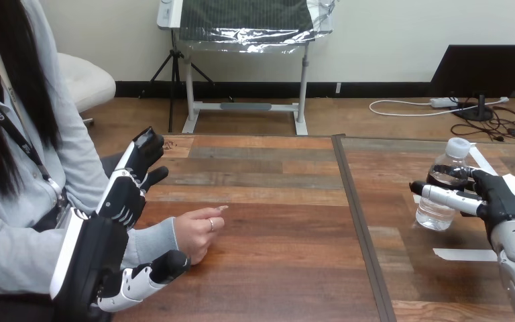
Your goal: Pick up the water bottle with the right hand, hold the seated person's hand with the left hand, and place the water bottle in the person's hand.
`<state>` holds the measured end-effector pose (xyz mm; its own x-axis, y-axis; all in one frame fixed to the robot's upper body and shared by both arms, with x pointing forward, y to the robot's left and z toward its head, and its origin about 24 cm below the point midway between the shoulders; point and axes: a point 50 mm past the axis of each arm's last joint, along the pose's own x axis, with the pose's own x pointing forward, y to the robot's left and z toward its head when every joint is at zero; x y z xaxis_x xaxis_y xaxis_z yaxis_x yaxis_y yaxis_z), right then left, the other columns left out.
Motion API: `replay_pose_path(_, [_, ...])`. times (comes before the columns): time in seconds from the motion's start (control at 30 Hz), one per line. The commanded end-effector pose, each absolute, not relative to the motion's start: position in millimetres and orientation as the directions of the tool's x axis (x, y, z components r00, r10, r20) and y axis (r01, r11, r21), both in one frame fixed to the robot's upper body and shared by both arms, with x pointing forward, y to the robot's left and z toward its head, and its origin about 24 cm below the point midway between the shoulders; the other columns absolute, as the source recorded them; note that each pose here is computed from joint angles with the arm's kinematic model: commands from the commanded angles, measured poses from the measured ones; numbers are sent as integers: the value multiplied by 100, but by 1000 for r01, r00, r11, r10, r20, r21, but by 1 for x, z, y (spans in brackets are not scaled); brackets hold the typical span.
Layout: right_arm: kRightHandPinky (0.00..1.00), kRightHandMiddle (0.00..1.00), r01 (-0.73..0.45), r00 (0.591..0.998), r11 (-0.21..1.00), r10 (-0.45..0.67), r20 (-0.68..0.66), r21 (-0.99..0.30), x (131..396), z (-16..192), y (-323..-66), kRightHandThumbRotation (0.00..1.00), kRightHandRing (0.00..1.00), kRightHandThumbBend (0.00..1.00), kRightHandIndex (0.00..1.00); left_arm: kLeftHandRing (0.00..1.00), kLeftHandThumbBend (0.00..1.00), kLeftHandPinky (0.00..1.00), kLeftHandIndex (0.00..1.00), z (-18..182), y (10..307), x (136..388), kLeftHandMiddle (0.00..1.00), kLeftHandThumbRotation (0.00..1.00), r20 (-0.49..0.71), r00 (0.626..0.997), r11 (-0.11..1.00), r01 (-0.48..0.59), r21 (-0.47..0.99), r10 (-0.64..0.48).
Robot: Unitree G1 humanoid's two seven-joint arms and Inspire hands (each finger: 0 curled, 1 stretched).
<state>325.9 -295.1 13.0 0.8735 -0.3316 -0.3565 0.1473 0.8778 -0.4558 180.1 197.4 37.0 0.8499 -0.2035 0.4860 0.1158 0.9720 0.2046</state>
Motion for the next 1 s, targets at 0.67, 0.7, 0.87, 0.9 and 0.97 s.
replay_pose_path(0.67, [50,58,266,896,869,-383,-226,-418,339,26,-279,0,55,83,60,93,100,87,93,51,200,185,95,67,549,811,972,98,216,-204])
replay_pose_path(0.7, [49,58,269,895,869,-385,-225,-415,340,26,-279,0,54,83,59,93,100,87,93,51,200,185,95,67,549,811,972,98,215,-204])
replay_pose_path(0.87, [44,56,286,893,869,-395,-217,-405,340,27,-277,0,50,81,57,93,100,86,92,51,200,185,95,67,546,813,972,95,215,-200])
replay_pose_path(0.9, [44,55,286,893,867,-396,-214,-409,341,27,-277,0,49,81,57,93,100,86,92,51,200,185,95,67,546,813,972,95,216,-201])
replay_pose_path(0.97, [43,55,288,894,865,-396,-208,-411,341,28,-276,0,49,82,56,93,100,86,92,51,200,185,95,68,545,814,971,95,217,-202])
